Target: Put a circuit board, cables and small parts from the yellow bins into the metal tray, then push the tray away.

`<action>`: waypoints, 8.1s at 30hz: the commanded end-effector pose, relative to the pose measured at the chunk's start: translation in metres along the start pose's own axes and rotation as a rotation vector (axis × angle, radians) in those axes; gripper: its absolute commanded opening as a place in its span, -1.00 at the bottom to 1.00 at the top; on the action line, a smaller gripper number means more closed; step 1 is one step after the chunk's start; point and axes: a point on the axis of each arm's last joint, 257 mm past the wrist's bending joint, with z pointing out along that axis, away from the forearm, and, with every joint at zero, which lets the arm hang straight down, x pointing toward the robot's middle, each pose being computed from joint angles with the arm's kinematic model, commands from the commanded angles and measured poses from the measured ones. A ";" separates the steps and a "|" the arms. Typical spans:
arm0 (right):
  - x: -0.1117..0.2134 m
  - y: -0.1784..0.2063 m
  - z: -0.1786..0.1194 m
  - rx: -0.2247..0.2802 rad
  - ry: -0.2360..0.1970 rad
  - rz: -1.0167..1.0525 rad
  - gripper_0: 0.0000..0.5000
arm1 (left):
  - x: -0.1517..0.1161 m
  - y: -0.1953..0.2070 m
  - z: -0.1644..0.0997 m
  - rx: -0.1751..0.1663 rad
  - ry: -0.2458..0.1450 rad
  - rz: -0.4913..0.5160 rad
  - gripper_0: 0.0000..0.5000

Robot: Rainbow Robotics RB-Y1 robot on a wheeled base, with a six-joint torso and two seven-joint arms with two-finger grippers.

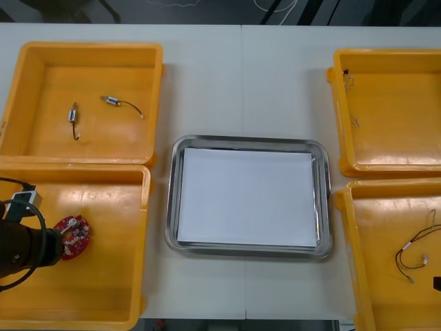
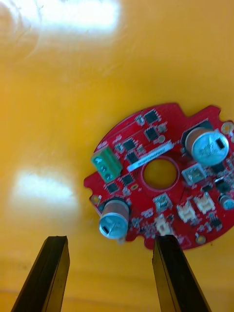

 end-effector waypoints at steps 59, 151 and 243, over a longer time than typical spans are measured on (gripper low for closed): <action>-0.069 0.033 0.071 -0.075 0.082 0.598 0.96 | -0.046 0.017 -0.007 0.068 -0.075 -0.513 1.00; -0.067 0.009 0.058 0.011 -0.041 0.532 -1.00 | -0.094 0.012 -0.058 -0.005 0.002 -0.406 -1.00; -0.105 0.202 -0.103 -0.097 -0.014 -0.970 -1.00 | -0.051 -0.325 -0.011 0.146 -0.149 0.182 -1.00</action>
